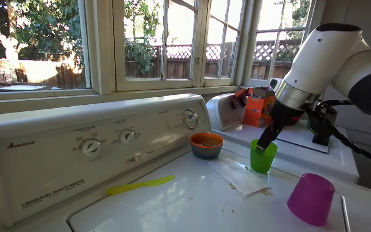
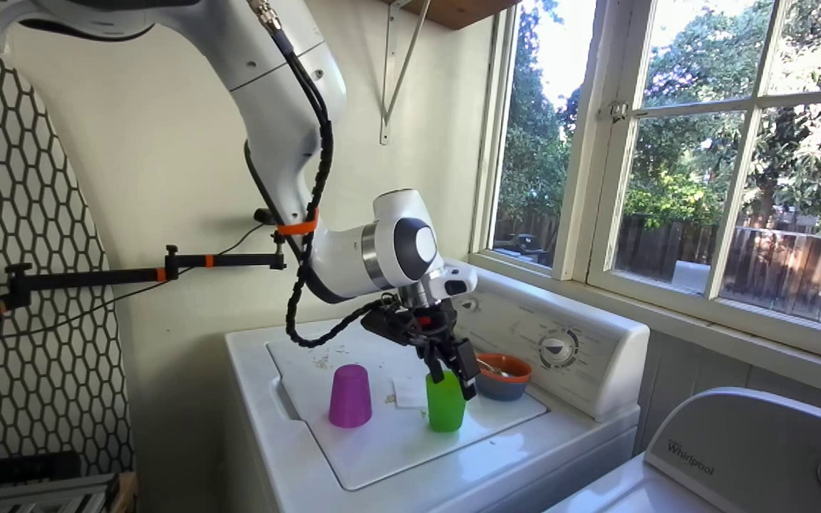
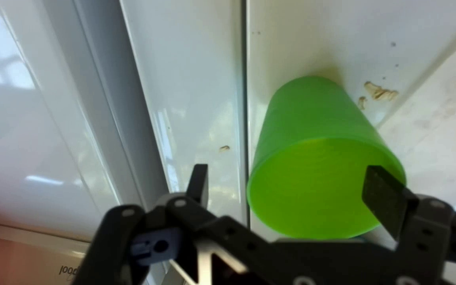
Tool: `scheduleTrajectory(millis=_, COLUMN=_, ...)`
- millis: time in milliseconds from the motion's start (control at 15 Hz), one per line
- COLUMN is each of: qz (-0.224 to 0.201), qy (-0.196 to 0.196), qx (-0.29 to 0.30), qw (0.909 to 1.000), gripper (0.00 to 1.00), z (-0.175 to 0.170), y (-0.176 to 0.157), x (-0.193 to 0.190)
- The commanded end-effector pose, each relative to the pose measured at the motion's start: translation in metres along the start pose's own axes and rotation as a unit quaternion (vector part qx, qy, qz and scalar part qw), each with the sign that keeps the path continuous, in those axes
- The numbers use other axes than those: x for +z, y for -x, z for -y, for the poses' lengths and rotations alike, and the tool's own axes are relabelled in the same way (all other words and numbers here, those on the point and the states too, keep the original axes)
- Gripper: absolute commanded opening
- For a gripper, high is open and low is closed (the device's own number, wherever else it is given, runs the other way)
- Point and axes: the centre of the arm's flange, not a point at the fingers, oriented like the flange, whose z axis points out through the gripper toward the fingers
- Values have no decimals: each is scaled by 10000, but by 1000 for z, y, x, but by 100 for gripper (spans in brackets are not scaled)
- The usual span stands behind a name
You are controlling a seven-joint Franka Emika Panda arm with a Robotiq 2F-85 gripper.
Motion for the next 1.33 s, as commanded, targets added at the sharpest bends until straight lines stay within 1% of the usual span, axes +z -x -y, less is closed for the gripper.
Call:
scheduleTrajectory(millis=0, qz=-25, qy=-274, qx=-225, qw=9994, gripper=100, z=23, y=-5, x=-9)
scheduleTrajectory(millis=200, qz=-60, qy=-288, qx=-414, qw=9987, gripper=100, z=42, y=-7, x=-27)
scheduleTrajectory(millis=400, qz=-112, qy=-302, qx=-540, qw=9980, gripper=100, z=52, y=-10, x=-42)
scheduleTrajectory(millis=467, qz=-122, qy=-327, qx=-574, qw=9977, gripper=100, z=55, y=-11, x=-45)
scheduleTrajectory(millis=533, qz=-140, qy=-433, qx=-625, qw=9970, gripper=100, z=58, y=-11, x=-45)
scheduleTrajectory(millis=667, qz=-30, qy=-566, qx=-676, qw=9961, gripper=100, z=61, y=-12, x=-42)
scheduleTrajectory(millis=800, qz=22, qy=-562, qx=-629, qw=9964, gripper=100, z=61, y=-11, x=-42)
scheduleTrajectory(millis=867, qz=18, qy=-498, qx=-531, qw=9973, gripper=100, z=58, y=-12, x=-43)
scheduleTrajectory(millis=933, qz=-33, qy=-534, qx=-352, qw=9979, gripper=100, z=55, y=-12, x=-41)
scheduleTrajectory(millis=1067, qz=97, qy=-499, qx=145, qw=9986, gripper=100, z=49, y=-17, x=-36)
scheduleTrajectory(millis=1267, qz=55, qy=-487, qx=870, qw=9950, gripper=100, z=42, y=-24, x=-36)
